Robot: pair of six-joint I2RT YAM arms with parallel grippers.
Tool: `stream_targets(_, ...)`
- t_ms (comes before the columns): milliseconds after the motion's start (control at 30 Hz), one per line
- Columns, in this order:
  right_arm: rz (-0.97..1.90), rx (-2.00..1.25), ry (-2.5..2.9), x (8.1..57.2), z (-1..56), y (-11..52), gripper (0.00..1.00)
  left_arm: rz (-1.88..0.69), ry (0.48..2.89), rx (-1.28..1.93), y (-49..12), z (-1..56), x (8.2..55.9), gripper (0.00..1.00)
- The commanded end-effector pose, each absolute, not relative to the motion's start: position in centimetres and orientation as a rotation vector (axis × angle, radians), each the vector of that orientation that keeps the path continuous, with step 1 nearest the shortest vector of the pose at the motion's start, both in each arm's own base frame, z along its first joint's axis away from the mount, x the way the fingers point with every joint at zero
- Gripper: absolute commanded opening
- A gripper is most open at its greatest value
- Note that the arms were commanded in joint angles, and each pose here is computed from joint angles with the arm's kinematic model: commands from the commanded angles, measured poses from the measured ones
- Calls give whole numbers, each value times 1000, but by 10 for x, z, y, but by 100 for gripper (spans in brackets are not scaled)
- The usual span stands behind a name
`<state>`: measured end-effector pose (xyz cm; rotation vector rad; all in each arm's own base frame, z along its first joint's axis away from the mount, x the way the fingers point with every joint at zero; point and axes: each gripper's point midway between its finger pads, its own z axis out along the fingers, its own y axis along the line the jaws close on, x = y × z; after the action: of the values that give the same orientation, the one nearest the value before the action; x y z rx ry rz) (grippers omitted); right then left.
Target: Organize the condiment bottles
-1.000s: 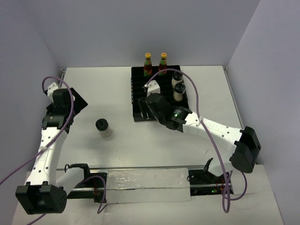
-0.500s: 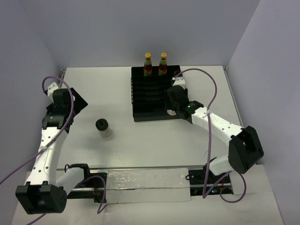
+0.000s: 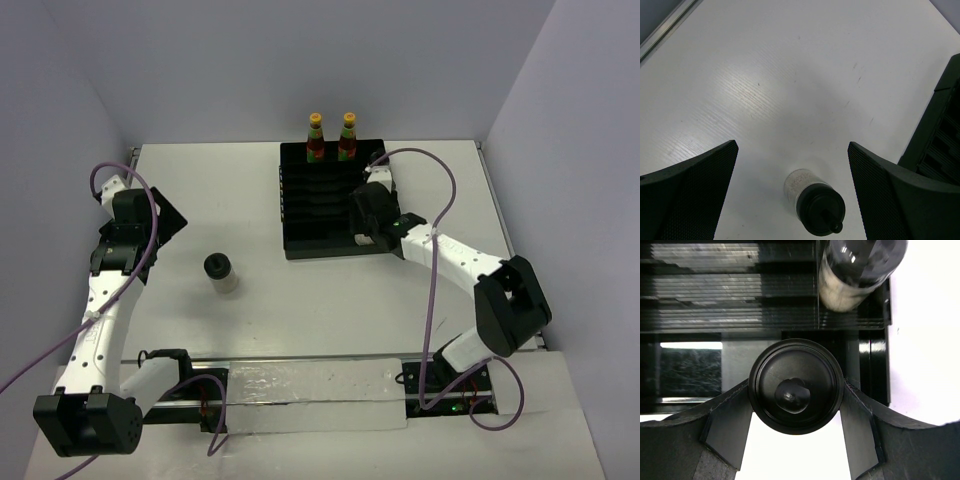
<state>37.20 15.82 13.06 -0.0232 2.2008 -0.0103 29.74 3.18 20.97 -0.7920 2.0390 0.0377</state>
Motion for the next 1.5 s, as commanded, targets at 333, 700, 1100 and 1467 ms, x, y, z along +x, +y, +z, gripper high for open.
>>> stream_targets(333, 45, 33, 2133, 380, 147, 161, 98, -112, 2074, -593, 2, 222, 294, 99)
stream_targets(700, 103, 61, 2030, 371, 207, 155, 100, -45, 2237, -453, -46, 193, 275, 100)
stream_targets(1100, 149, 80, 1962, 360, 242, 149, 100, 101, 2355, -401, -65, 150, 271, 99)
stream_targets(1467, 153, 76, 1958, 358, 244, 148, 100, 91, 2418, -405, -75, 116, 276, 98)
